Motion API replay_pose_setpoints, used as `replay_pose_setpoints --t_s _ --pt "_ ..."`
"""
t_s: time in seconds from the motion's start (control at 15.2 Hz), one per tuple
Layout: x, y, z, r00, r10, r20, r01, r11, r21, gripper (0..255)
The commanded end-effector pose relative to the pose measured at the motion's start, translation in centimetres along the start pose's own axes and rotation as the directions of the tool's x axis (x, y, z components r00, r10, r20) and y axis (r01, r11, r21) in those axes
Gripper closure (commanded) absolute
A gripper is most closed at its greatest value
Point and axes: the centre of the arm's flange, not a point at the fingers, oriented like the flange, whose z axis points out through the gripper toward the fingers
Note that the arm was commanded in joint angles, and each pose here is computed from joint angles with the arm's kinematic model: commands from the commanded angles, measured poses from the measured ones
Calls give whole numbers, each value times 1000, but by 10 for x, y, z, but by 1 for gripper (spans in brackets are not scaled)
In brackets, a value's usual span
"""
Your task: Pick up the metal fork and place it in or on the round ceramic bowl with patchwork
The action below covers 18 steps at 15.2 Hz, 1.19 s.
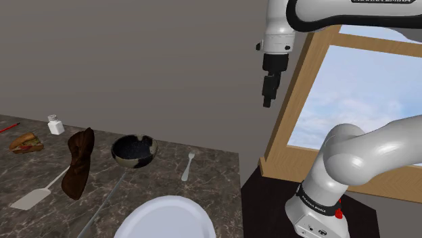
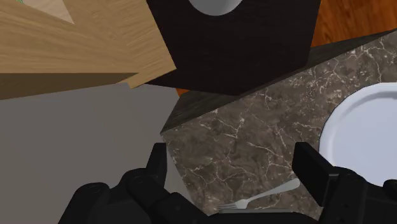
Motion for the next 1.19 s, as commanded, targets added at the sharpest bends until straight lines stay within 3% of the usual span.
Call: replay_pose_setpoints --t_s 0.0,0.26,0.53,0.79,1.12 --pt "0 0 0 1000 0 0 0 1000 0 0" --pt "25 -28 34 990 144 0 -144 989 24 0" --pt "53 -52 68 959 285 4 -284 958 47 0" --pt "85 -73 101 908 419 10 -419 905 70 0" --pt "129 -94 141 818 575 23 -574 813 96 0"
